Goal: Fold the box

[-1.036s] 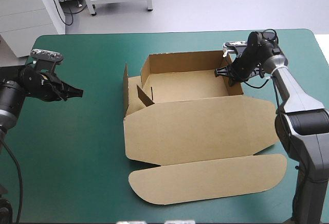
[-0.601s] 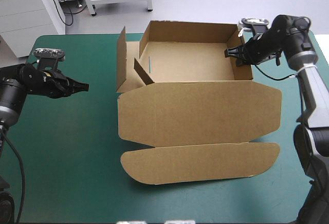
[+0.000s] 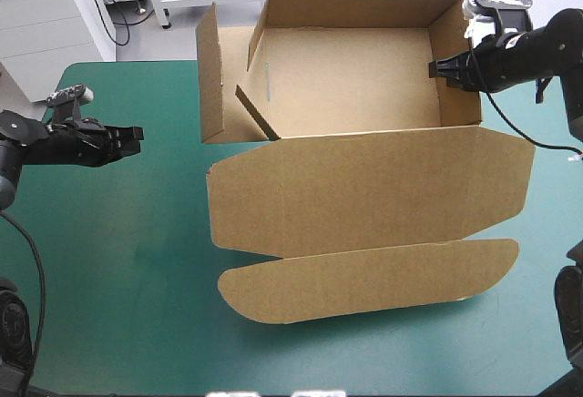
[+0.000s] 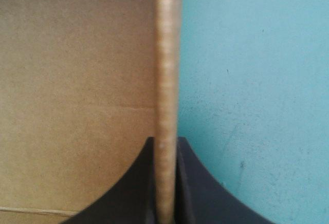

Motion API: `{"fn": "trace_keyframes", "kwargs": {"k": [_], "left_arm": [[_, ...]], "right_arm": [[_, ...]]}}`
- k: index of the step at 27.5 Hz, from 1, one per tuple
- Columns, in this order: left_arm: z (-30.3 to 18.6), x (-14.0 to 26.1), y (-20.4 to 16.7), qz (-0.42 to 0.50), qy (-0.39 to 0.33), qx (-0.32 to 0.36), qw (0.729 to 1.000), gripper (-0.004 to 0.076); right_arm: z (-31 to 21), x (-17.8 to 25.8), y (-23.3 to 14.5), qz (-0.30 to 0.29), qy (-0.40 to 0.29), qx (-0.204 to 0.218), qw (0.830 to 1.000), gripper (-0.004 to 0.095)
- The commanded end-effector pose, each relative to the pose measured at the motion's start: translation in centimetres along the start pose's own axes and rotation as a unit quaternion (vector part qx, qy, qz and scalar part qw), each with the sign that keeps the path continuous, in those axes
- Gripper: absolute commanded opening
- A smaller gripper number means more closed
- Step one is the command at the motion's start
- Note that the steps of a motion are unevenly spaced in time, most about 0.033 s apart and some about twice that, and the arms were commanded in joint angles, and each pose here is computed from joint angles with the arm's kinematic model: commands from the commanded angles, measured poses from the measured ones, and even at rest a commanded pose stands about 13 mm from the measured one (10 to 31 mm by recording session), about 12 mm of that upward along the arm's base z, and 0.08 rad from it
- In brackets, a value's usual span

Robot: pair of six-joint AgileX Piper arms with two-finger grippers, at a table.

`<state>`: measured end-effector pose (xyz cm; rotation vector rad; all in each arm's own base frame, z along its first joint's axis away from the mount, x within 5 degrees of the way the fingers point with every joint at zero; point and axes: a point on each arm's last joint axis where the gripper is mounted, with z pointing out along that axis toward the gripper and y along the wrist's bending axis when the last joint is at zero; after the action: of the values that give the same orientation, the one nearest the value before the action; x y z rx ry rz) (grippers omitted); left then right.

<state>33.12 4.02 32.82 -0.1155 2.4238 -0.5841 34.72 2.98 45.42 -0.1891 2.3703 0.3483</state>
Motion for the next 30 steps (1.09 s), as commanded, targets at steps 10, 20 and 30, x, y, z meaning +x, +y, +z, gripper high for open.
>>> {"fn": "trace_keyframes", "kwargs": {"k": [10, 20, 30], "left_arm": [[-2.2, -1.7, -3.3, -0.025, -0.084, 0.125, 0.988, 0.0489], [-2.8, -1.3, -5.1, -0.064, -0.054, 0.234, 0.969, 0.0495], [-3.7, -0.3, -6.6, -0.045, -0.003, 0.308, 0.95, 0.0495]], "right_arm": [[-3.5, -0.4, 1.6, 0.001, -0.044, -0.037, 0.998, -0.0015], [-2.9, -0.1, 2.2, 0.011, -0.036, -0.078, 0.996, -0.0014], [0.2, 1.0, 4.0, 0.002, -0.017, -0.096, 0.995, -0.0014]]}}
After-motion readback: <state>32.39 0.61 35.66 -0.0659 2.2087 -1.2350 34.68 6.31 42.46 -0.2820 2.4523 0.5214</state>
